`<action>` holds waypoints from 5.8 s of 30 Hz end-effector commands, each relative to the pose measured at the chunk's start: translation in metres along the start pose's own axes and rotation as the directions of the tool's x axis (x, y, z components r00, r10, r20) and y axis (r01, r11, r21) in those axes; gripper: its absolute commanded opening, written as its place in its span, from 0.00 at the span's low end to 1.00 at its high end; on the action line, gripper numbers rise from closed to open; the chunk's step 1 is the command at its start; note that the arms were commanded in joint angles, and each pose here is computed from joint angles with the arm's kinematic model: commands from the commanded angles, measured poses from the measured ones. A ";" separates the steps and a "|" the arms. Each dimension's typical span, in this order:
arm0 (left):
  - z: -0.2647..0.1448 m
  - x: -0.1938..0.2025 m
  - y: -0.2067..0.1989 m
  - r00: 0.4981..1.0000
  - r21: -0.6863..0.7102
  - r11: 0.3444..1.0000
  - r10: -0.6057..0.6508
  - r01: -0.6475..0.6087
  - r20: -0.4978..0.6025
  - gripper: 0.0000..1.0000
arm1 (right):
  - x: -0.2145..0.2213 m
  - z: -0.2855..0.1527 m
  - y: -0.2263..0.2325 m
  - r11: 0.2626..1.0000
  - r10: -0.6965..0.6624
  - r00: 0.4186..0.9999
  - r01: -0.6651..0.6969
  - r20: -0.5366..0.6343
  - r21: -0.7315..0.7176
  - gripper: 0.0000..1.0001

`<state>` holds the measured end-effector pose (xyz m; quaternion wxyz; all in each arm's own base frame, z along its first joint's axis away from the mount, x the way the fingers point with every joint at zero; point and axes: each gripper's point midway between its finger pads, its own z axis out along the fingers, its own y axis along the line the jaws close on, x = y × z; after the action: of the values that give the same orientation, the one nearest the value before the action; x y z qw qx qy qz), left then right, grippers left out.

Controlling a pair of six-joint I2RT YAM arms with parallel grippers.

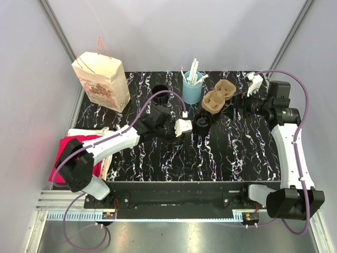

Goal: Pack the takeout coffee

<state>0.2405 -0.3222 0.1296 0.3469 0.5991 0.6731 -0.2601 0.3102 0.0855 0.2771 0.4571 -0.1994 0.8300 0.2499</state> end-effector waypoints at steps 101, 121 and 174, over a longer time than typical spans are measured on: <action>-0.203 0.056 0.121 0.901 -0.531 0.734 -0.285 0.424 0.326 0.99 | 0.095 0.144 -0.044 0.998 0.003 0.874 0.029 -0.486 0.058 0.66; -0.201 0.059 0.119 0.894 -0.513 0.738 -0.296 0.438 0.337 0.99 | 0.110 0.153 -0.042 0.996 0.002 0.858 0.045 -0.514 0.080 0.52; -0.200 0.058 0.118 0.886 -0.482 0.753 -0.300 0.447 0.354 0.99 | 0.067 0.144 -0.027 0.993 -0.061 0.884 0.099 -0.463 0.057 0.05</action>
<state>0.3227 -0.1105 0.2080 0.5093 0.2778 0.7941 -0.1812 0.3817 0.1393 0.1145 0.2334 -0.2534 0.9272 0.1470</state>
